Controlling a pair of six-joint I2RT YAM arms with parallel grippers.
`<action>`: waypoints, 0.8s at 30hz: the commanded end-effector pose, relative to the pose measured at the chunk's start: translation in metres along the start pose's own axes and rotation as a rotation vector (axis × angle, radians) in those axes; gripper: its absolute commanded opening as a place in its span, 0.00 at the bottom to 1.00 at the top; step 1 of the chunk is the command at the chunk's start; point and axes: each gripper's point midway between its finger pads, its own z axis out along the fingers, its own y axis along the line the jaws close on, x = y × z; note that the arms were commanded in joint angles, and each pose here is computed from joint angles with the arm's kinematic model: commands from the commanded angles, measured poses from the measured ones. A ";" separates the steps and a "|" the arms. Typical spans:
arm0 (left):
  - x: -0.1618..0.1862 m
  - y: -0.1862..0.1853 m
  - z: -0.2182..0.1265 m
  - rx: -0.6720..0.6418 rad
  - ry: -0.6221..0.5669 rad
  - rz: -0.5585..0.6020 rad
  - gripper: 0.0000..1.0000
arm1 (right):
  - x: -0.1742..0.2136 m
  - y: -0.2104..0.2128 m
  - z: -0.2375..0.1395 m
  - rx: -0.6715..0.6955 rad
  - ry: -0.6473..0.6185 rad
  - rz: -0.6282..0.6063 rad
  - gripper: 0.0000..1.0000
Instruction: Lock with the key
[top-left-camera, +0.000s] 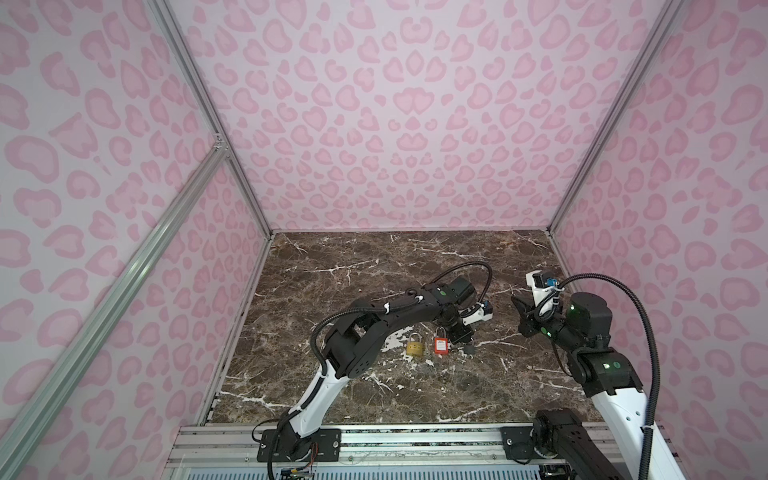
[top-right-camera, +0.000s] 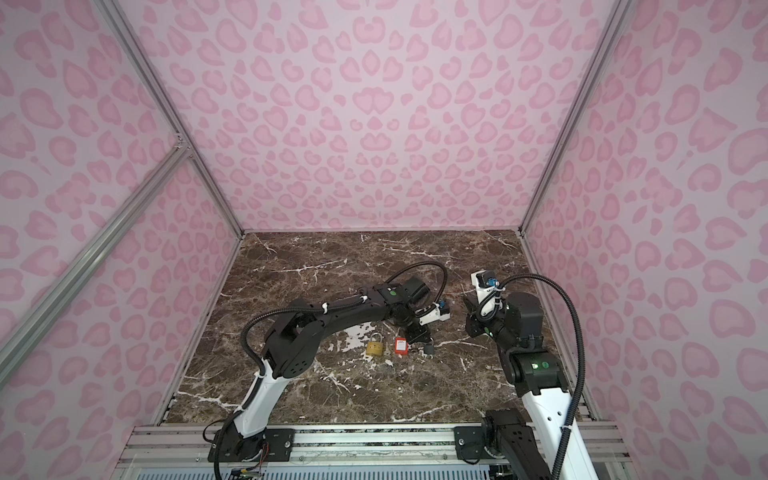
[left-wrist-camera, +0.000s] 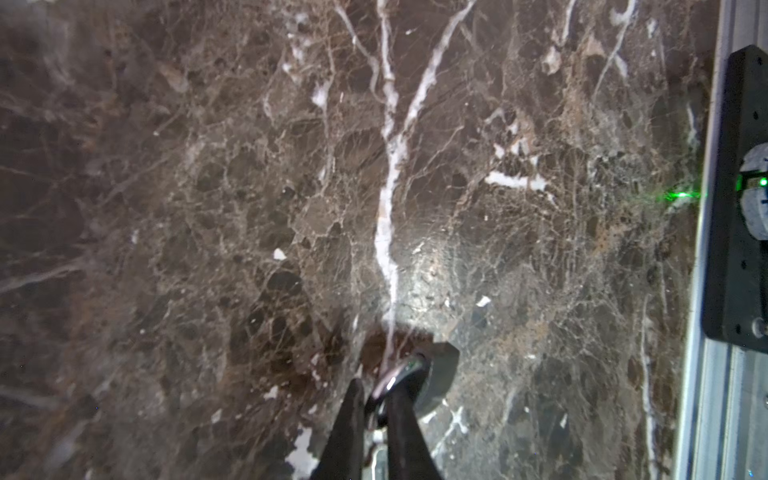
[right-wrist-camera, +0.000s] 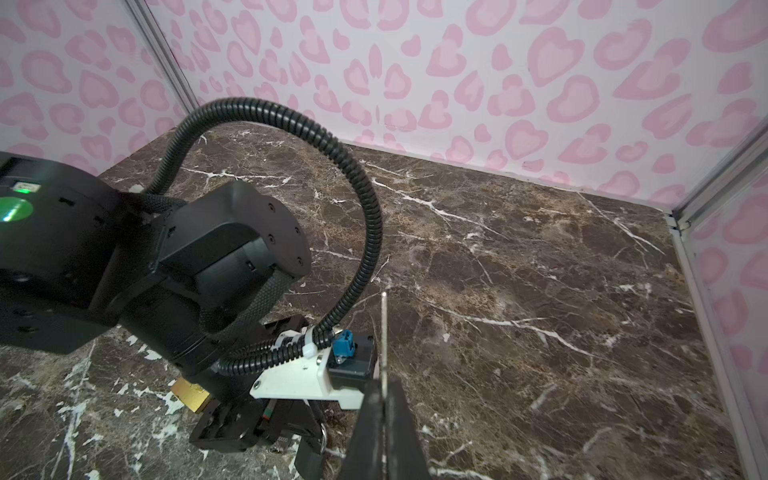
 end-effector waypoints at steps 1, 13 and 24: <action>0.008 0.009 0.005 -0.042 0.042 0.003 0.16 | -0.002 0.000 0.000 0.001 -0.013 0.003 0.00; 0.001 0.009 0.002 -0.045 0.027 -0.015 0.24 | 0.004 0.001 0.000 -0.003 -0.004 0.013 0.00; -0.039 0.000 -0.060 -0.131 -0.147 0.029 0.27 | 0.005 -0.003 0.006 -0.028 -0.047 0.183 0.00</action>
